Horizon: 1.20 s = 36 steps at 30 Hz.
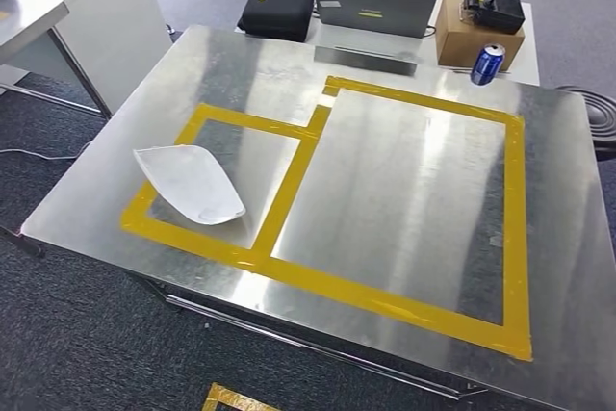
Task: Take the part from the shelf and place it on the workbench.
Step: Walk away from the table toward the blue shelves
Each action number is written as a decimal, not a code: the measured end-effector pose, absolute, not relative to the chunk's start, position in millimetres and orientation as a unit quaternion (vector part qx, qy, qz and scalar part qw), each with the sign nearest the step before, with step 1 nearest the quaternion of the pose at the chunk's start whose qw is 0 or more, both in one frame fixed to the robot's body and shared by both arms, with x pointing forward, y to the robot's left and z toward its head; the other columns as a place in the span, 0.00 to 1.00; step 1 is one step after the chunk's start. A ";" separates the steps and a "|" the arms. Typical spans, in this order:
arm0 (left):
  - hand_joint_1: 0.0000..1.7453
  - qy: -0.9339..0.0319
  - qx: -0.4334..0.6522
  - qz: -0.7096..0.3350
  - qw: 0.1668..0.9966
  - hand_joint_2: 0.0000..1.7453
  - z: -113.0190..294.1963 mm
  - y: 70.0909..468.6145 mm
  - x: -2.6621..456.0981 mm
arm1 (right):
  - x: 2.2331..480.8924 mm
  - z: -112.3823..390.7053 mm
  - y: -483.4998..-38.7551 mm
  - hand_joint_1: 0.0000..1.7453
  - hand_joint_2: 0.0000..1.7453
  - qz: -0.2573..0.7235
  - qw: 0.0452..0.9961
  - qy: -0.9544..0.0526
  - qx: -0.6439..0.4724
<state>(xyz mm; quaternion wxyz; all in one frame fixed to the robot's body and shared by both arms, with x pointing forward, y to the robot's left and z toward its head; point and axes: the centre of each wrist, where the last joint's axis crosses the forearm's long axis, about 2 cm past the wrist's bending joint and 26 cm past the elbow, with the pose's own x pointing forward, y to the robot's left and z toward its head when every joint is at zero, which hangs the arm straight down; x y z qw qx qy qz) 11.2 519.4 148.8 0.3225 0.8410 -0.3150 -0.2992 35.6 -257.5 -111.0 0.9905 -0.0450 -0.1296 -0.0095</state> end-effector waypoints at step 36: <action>0.00 -0.255 0.126 -0.126 0.950 0.00 -110.6 275.4 36.5 | 46.6 -109.0 -253.0 0.00 0.00 0.065 0.987 -0.112 -0.097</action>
